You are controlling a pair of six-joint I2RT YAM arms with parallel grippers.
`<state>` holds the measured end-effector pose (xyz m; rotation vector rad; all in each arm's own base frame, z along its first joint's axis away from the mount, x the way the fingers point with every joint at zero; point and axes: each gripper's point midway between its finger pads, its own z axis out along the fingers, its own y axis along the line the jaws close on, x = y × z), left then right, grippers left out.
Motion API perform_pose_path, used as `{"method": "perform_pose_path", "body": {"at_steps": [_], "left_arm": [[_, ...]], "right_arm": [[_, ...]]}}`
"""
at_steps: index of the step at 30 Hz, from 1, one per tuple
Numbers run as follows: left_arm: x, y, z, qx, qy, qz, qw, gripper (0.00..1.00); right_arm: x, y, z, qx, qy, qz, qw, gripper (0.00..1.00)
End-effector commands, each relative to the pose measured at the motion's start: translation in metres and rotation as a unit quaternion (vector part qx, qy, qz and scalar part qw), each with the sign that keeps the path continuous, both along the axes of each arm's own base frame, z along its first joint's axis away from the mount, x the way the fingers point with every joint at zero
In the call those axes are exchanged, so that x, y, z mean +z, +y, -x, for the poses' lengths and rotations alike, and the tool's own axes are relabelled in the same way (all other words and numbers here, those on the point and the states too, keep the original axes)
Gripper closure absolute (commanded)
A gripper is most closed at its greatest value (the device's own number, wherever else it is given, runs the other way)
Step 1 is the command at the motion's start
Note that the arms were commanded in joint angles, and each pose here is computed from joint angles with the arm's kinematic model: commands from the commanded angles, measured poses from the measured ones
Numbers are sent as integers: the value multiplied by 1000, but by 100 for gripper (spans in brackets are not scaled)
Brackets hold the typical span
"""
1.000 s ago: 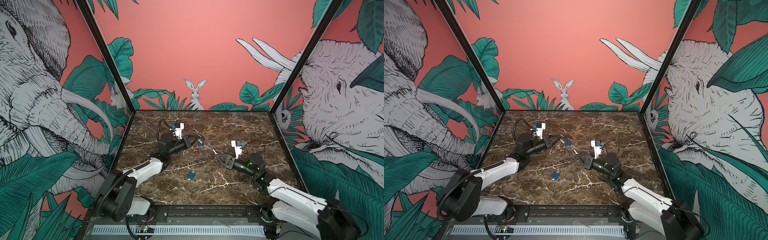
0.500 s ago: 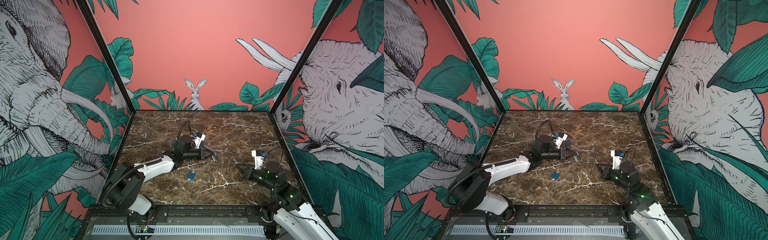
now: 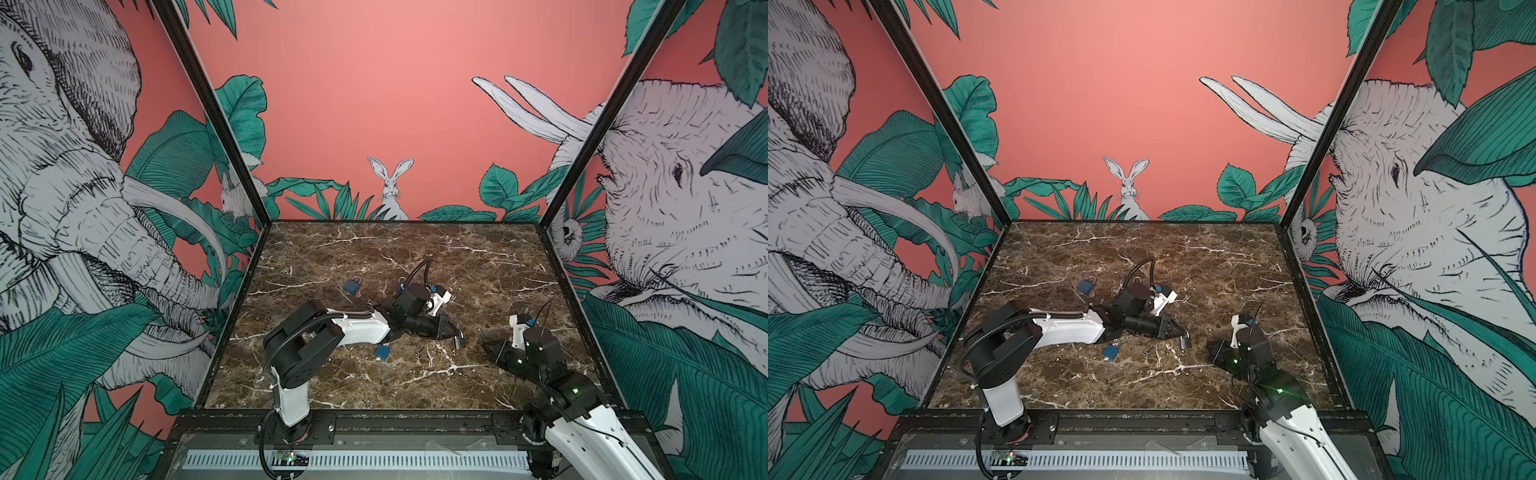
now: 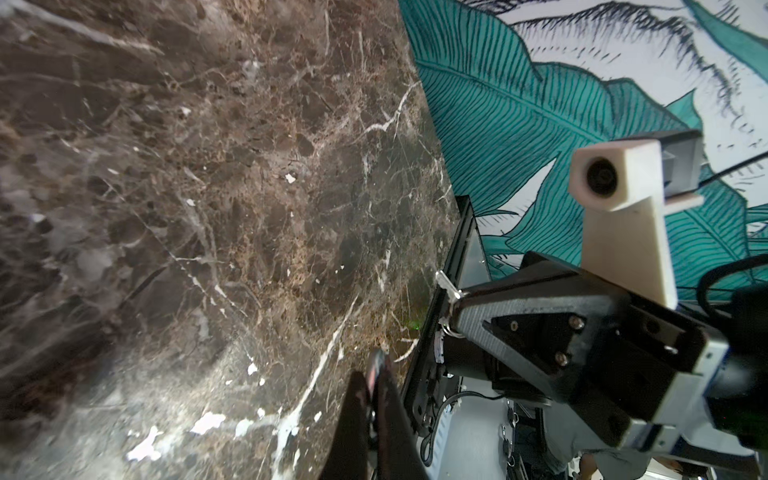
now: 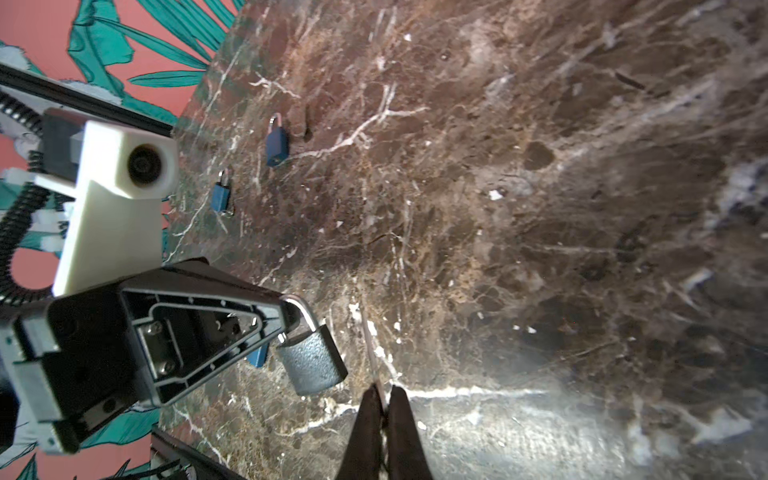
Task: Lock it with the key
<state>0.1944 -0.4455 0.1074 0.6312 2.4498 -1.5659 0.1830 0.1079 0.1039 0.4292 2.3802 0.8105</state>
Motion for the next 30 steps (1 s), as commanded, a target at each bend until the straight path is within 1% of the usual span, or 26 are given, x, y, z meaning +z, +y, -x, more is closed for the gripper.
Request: {"method": "perform_pose_path", "body": {"at_steps": [1, 5, 15, 20, 21, 23, 28, 30], "left_arm": [[6, -13, -4, -2, -14, 9, 1000, 100], [-10, -18, -7, -1, -4, -5, 1000, 100], [-32, -36, -14, -2, 13, -28, 1000, 100], [-44, -38, -15, -1, 25, -41, 999, 100], [-48, -37, -20, 13, 18, -51, 998, 100], [-53, -36, -20, 13, 21, -59, 998, 100], [-59, -36, -21, 15, 26, -68, 997, 100], [-61, -36, -21, 15, 27, -71, 997, 97]], "right_arm": [[-1, -1, -5, -8, 1, -10, 1000, 100], [-7, -2, -9, -9, 8, -18, 1000, 100], [-14, -6, -12, -10, 16, -28, 999, 100], [-19, -9, -12, -13, 20, -30, 999, 100], [-20, -10, -12, -14, 21, -29, 999, 100], [-22, -11, -12, -15, 23, -30, 999, 100], [-24, -12, -15, -15, 26, -36, 999, 100], [-27, -12, -15, -14, 29, -34, 999, 100]]}}
